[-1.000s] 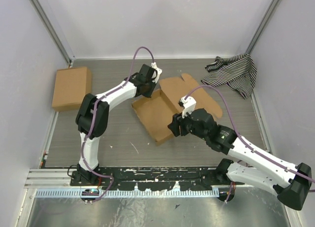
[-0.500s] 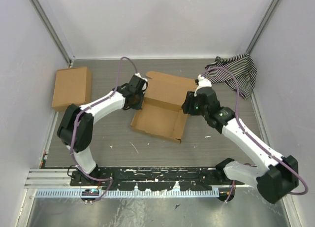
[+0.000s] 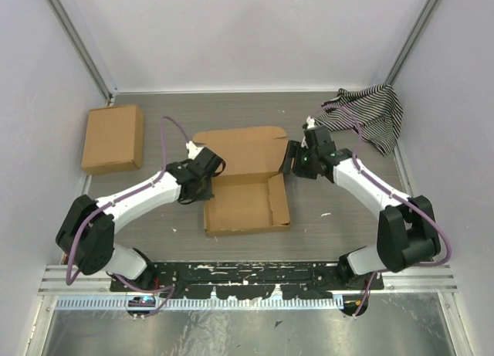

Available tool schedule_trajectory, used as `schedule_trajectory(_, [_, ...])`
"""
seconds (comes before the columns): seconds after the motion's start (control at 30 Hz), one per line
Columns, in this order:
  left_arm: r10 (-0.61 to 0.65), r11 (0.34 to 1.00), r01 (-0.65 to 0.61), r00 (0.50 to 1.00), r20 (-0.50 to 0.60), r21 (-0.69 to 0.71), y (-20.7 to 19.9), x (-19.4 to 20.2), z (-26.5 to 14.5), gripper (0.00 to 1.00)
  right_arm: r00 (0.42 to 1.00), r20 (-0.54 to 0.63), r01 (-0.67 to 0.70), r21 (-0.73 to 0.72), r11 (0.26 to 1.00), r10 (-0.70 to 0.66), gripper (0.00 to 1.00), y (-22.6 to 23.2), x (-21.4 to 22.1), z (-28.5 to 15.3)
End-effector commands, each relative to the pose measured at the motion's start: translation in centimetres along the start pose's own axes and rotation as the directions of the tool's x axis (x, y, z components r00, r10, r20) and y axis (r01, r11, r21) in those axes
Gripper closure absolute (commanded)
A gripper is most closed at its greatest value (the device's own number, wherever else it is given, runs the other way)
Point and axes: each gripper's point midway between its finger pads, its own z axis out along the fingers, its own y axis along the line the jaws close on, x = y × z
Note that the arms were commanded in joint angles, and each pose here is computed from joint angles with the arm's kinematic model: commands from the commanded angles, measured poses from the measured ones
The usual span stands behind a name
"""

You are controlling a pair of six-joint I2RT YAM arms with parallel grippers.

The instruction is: Fold the paper box

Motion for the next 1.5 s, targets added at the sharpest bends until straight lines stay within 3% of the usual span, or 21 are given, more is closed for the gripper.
schedule_trajectory(0.0, [-0.105, 0.992, 0.108, 0.993, 0.049, -0.059, 0.4, 0.9, -0.7, 0.88, 0.998, -0.021, 0.065, -0.08, 0.995, -0.067, 0.33, 1.1, 2.7, -1.7])
schedule_trajectory(0.2, [-0.077, 0.993, 0.083, 0.995, 0.063, -0.088, 0.2, 0.8, 0.0, 0.89, 0.982, -0.122, 0.137, -0.05, 0.989, -0.143, 0.36, -0.1, 6.3, -0.3])
schedule_trajectory(0.43, [-0.042, 0.997, 0.047, 0.996, 0.08, -0.058, -0.6, 0.2, 0.1, 0.89, 0.954, -0.139, 0.268, 0.005, 0.963, -0.265, 0.46, 1.2, 7.2, 2.1])
schedule_trajectory(0.5, [-0.033, 0.998, 0.037, 0.995, 0.09, -0.041, -0.8, 0.0, 0.0, 0.89, 0.946, -0.14, 0.305, 0.068, 0.95, -0.293, 0.54, 0.9, 7.2, 2.6])
schedule_trajectory(0.63, [-0.009, 0.999, 0.014, 0.994, 0.108, -0.047, -0.7, -0.5, -0.2, 0.89, 0.943, -0.159, 0.318, 0.19, 0.929, -0.291, 0.8, -0.7, 7.3, 3.0])
schedule_trajectory(0.77, [0.01, 0.998, -0.003, 0.994, 0.113, -0.066, -0.3, -0.8, -0.6, 0.9, 0.945, -0.155, 0.325, 0.332, 0.885, -0.289, 0.9, -3.1, 7.2, 2.7])
schedule_trajectory(1.0, [0.018, 0.995, -0.004, 0.99, 0.138, -0.103, 0.8, -1.3, -1.8, 0.91, 0.942, -0.151, 0.332, 0.523, 0.785, -0.299, 0.92, -6.2, 8.0, 2.4])
schedule_trajectory(1.17, [0.017, 0.997, -0.006, 0.99, 0.139, -0.076, 0.3, -1.5, -2.2, 0.91, 0.944, -0.152, 0.326, 0.554, 0.766, -0.292, 0.92, -6.5, 9.1, 3.6])
schedule_trajectory(1.47, [0.033, 0.995, -0.022, 0.993, 0.116, -0.101, 0.3, -0.6, -0.6, 0.9, 0.971, -0.142, 0.234, 0.415, 0.879, -0.192, 0.84, -3.9, 11.4, 6.1])
